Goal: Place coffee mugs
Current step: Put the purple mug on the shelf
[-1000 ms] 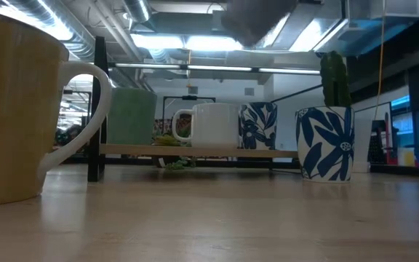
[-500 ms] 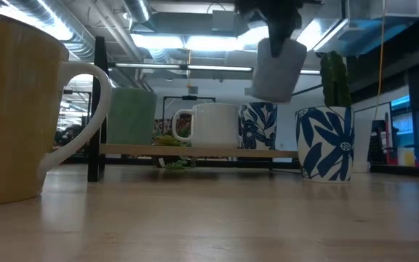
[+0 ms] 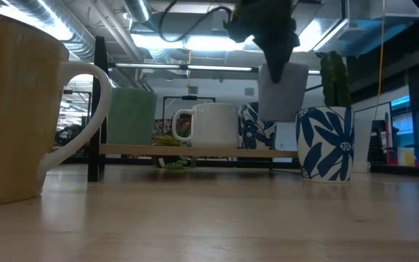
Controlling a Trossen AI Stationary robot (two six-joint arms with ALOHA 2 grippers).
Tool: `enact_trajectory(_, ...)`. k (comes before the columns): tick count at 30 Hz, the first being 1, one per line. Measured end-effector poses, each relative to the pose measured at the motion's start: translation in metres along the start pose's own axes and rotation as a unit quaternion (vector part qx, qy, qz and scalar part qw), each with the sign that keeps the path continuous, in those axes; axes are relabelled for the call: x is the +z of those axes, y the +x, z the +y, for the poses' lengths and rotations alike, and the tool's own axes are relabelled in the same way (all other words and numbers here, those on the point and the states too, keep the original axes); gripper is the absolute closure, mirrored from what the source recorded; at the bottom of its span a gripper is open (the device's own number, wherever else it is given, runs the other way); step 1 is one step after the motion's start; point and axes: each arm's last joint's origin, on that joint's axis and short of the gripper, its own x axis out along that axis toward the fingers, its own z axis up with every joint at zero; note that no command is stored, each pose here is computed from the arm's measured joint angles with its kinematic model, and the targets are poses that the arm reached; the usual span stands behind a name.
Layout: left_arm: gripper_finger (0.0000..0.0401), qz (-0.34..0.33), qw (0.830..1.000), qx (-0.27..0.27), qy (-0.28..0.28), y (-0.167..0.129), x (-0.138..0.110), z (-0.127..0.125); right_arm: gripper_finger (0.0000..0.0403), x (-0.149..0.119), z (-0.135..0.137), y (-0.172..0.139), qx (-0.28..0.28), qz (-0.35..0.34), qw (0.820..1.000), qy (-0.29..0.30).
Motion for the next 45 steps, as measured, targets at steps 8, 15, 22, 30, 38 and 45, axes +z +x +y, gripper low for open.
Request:
enact_trajectory(8, 0.0289, 0.001, 1.0, -0.002, 0.0, 0.0, 0.0, 0.0, 0.0403, 0.001, -0.004, 0.028, 0.01, 0.039, 0.999, 0.004)
enact_trajectory(15, 0.0289, 0.001, 1.0, -0.002, -0.001, 0.0, 0.0, 0.0, 0.0403, 0.002, -0.005, 0.034, 0.012, 0.044, 0.999, 0.006)
enact_trajectory(22, 0.0289, 0.001, 1.0, -0.002, -0.004, 0.0, 0.0, 0.0, 0.0403, 0.007, -0.013, 0.037, 0.018, 0.042, 0.999, 0.01)
enact_trajectory(30, 0.0289, 0.002, 1.0, -0.003, -0.009, 0.0, 0.0, 0.0, 0.0403, 0.009, -0.017, 0.038, 0.025, 0.048, 0.999, 0.009)
enact_trajectory(38, 0.0289, 0.002, 1.0, -0.003, -0.008, 0.0, 0.0, 0.0, 0.0399, 0.014, -0.016, 0.049, 0.02, 0.061, 0.998, -0.009)
enact_trajectory(45, 0.0289, 0.002, 1.0, -0.002, -0.009, 0.0, 0.0, 0.0, 0.0372, 0.017, -0.016, 0.054, 0.014, 0.064, 0.998, -0.008)
